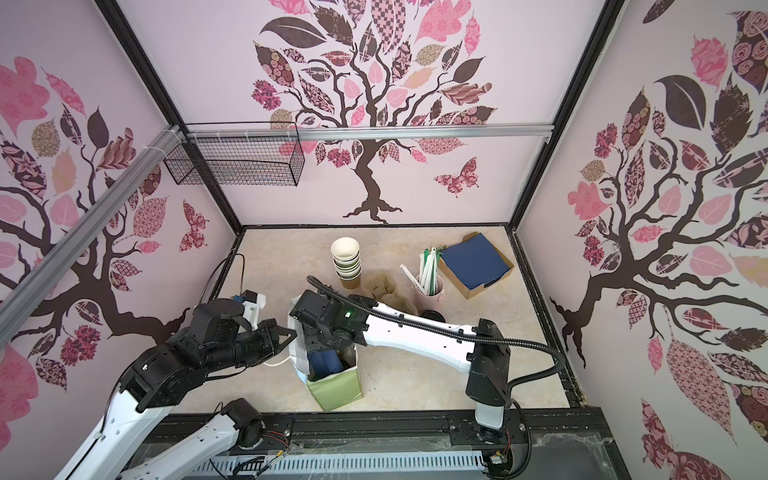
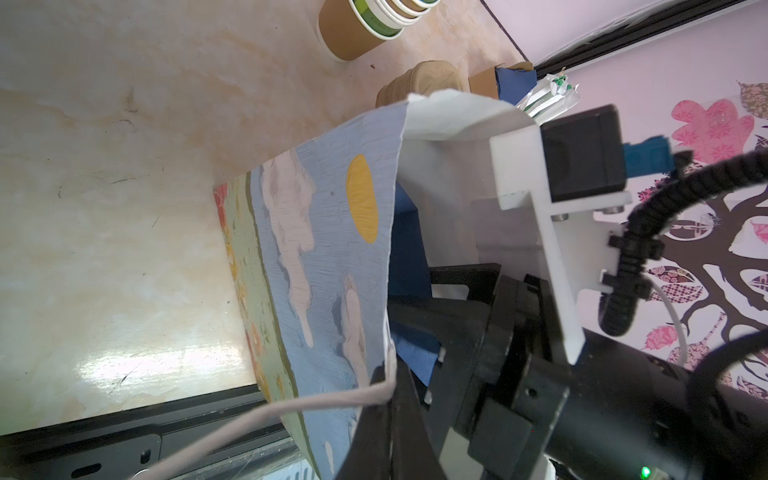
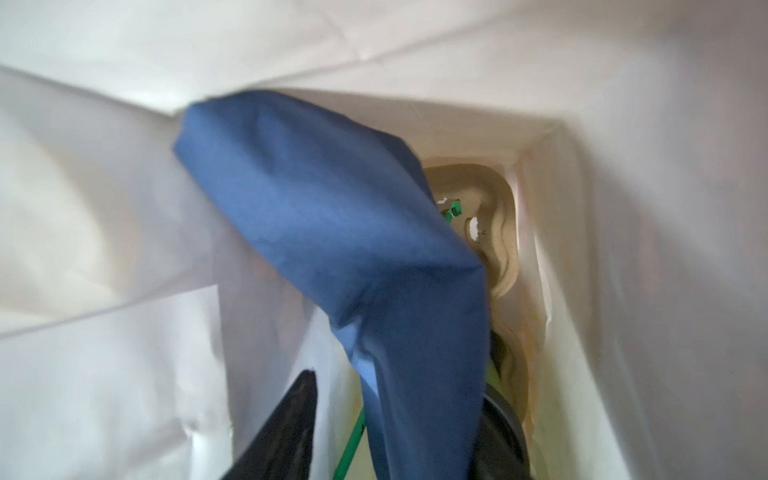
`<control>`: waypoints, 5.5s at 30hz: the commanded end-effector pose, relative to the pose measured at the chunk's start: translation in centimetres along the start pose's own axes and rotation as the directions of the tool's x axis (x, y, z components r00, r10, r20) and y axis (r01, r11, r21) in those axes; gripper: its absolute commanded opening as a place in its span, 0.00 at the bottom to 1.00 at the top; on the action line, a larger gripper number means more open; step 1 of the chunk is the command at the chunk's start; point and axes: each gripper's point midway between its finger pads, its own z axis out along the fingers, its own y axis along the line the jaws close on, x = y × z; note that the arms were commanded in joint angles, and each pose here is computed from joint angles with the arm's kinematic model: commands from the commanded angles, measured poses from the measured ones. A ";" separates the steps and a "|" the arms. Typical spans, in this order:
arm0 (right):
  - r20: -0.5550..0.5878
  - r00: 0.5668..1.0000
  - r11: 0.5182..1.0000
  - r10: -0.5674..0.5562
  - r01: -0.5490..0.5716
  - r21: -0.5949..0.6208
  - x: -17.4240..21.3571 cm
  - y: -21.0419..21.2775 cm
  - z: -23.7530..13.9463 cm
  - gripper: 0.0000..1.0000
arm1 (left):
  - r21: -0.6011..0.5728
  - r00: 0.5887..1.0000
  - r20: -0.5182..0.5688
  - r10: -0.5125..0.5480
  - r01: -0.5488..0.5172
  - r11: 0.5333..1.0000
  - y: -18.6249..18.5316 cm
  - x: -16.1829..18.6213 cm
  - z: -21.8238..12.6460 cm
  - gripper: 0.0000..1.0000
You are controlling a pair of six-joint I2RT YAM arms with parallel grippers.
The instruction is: Pack the takeout coffee
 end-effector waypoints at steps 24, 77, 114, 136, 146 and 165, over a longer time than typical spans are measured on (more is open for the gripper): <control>0.115 0.966 0.970 -0.232 0.221 0.100 -0.9 1.0 -6.9 0.22 | -0.044 0.999 0.046 -0.001 0.003 0.999 0.8 -0.9 0.4 0.00; 0.526 0.850 0.975 0.025 -0.138 0.177 -7.7 -15.8 -27.2 0.33 | -0.187 0.925 0.369 0.091 -0.023 0.982 2.9 -13.2 0.1 0.45; 0.840 0.526 0.711 -0.134 -0.539 0.451 -7.5 -46.7 -17.5 0.68 | -0.768 0.641 0.576 0.507 0.212 0.605 22.5 -11.7 -4.1 0.71; 0.867 0.465 0.926 -0.179 -0.219 0.308 -10.3 -47.6 -9.9 0.76 | -0.626 0.491 0.688 0.534 0.028 0.780 21.4 -13.7 3.0 0.74; 0.850 0.480 0.913 -0.219 -0.207 0.352 -10.0 -47.4 -8.2 1.00 | -0.611 0.489 0.679 0.548 -0.038 0.791 20.5 -15.1 5.0 0.75; 0.833 0.506 0.895 -0.224 -0.231 0.381 -10.3 -47.6 -8.1 1.00 | -0.629 0.505 0.587 0.633 -0.207 0.749 19.8 -19.8 11.6 0.75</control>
